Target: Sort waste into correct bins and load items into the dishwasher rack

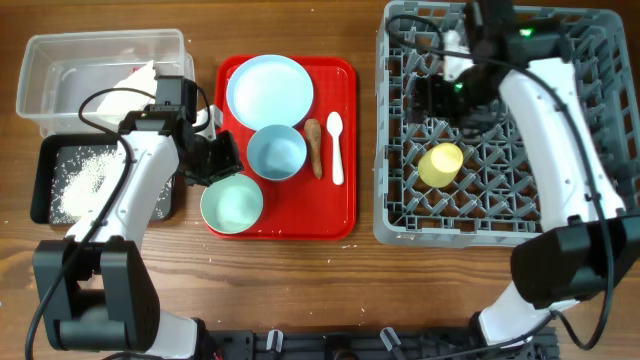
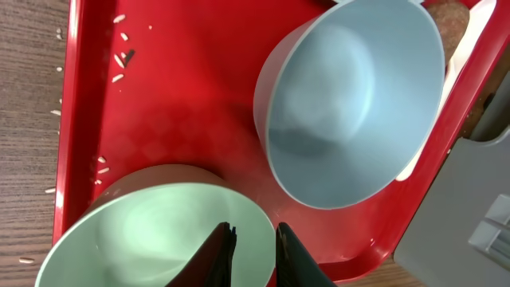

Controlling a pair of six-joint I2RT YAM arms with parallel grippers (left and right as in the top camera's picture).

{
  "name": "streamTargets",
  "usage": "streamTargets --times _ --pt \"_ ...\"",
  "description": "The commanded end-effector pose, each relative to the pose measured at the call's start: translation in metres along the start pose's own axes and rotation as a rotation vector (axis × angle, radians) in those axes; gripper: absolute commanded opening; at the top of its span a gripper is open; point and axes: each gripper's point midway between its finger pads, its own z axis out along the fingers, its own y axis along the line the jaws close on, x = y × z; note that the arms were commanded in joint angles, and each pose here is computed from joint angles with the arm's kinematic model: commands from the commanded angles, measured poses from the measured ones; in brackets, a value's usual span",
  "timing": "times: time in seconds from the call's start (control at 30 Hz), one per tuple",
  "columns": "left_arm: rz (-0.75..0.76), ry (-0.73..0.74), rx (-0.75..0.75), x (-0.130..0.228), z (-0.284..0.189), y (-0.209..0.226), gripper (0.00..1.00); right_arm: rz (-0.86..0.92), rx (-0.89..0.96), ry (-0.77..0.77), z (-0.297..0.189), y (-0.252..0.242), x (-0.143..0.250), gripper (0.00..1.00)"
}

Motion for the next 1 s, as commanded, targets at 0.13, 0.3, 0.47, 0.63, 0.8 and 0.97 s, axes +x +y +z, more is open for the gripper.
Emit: streamTargets --times 0.13,0.3,0.47,0.63,0.8,0.97 --pt "0.015 -0.047 -0.014 -0.009 -0.010 -0.001 0.19 -0.136 -0.156 -0.147 0.010 0.114 -0.019 0.83" --pt "0.014 -0.056 -0.038 -0.010 -0.010 0.003 0.19 -0.159 -0.171 -0.090 0.043 0.146 -0.008 0.80" --pt "0.014 -0.055 -0.038 -0.010 -0.010 0.003 0.19 -0.157 -0.172 -0.075 0.052 0.152 -0.006 0.80" --pt "0.011 -0.058 -0.037 -0.010 -0.010 0.003 0.19 -0.159 -0.174 -0.073 0.052 0.153 -0.005 0.80" --pt "0.009 -0.052 -0.039 -0.009 -0.010 0.003 0.20 -0.173 -0.175 -0.064 0.054 0.159 0.000 0.80" --pt "0.012 -0.062 -0.035 -0.011 -0.010 0.002 0.21 -0.180 -0.153 -0.073 0.057 0.158 0.000 0.80"
